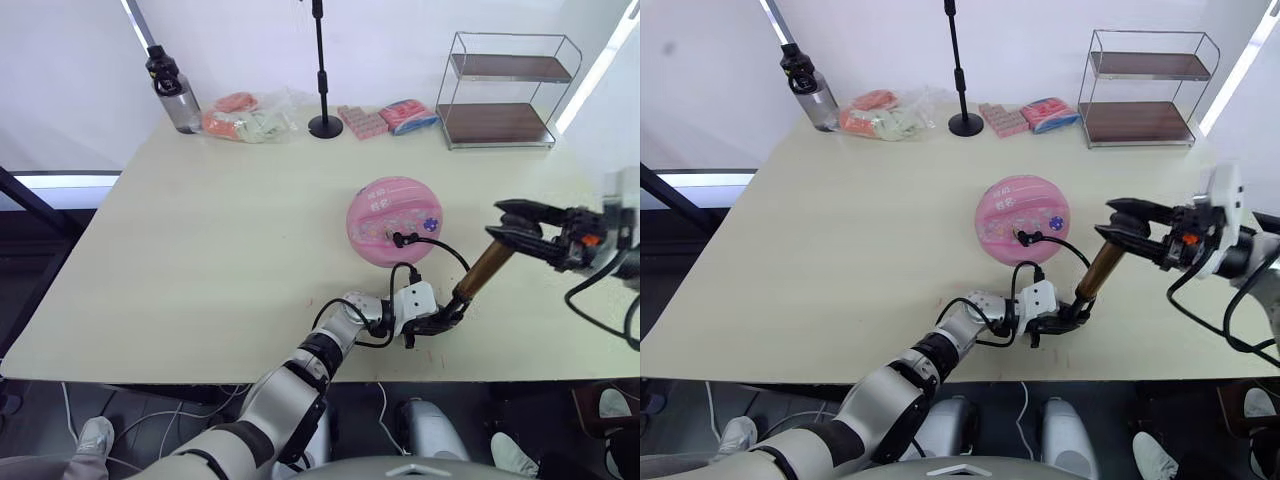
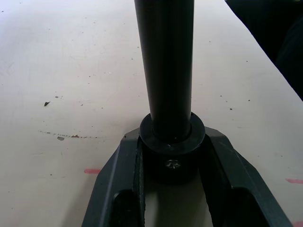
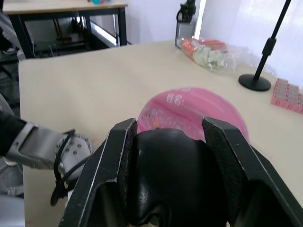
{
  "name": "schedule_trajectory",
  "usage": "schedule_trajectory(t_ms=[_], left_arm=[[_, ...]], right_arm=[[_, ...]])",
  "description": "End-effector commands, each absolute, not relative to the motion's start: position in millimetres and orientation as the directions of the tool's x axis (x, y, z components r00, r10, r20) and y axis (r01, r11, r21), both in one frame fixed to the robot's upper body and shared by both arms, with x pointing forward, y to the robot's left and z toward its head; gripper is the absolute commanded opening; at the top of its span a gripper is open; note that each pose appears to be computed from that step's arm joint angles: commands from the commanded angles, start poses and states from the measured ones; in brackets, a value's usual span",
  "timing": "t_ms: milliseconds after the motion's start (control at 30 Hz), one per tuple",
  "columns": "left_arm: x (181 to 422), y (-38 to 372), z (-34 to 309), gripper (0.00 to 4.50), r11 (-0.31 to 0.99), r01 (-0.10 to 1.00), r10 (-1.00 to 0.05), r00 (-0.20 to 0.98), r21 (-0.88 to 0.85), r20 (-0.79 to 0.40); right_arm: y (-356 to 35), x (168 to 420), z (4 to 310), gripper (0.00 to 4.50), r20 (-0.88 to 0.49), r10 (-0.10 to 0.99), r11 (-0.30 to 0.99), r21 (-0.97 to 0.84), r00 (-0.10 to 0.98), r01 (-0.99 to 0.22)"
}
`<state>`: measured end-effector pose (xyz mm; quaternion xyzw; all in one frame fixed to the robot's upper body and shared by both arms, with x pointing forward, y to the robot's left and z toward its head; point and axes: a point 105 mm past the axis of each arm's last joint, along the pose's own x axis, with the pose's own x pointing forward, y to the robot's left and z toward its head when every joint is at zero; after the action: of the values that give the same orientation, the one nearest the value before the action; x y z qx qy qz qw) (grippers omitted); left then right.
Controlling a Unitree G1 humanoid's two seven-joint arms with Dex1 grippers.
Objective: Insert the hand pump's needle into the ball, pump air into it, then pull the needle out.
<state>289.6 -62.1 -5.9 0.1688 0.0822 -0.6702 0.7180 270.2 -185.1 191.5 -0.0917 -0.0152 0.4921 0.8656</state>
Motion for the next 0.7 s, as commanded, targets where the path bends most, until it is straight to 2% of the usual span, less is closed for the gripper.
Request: schedule_trajectory(t_ms=[33, 200, 267, 400, 700], left_arm=[[278.1, -42.9, -38.2, 1.08, 0.039, 0.998, -0.888, 0.058, 0.051, -0.456], [278.1, -43.1, -38.2, 1.08, 0.038, 0.998, -0.888, 0.058, 0.052, -0.457], [278.2, -43.1, -38.1, 1.08, 0.038, 0.998, -0.888, 0.058, 0.053, -0.456], [278.4, -42.7, -38.3, 1.08, 0.039, 0.998, -0.887, 0.059, 0.053, -0.457], [278.2, -42.4, -38.2, 1.08, 0.033, 0.998, -0.886, 0.053, 0.052, -0.460]], right_arm=[[-189.4, 276.7, 145.3, 1.75, -0.166, 0.800, 0.556, -0.157, 0.577, -0.816], [-184.5, 276.4, 120.3, 1.75, -0.190, 0.792, 0.557, -0.164, 0.580, -0.814], [-182.9, 276.1, 120.3, 1.75, -0.177, 0.797, 0.555, -0.166, 0.578, -0.815], [-184.5, 276.5, 146.2, 1.75, -0.107, 0.818, 0.543, -0.182, 0.566, -0.820], [-201.0, 270.8, 237.6, 1.75, 0.015, 0.859, 0.503, -0.219, 0.512, -0.836]])
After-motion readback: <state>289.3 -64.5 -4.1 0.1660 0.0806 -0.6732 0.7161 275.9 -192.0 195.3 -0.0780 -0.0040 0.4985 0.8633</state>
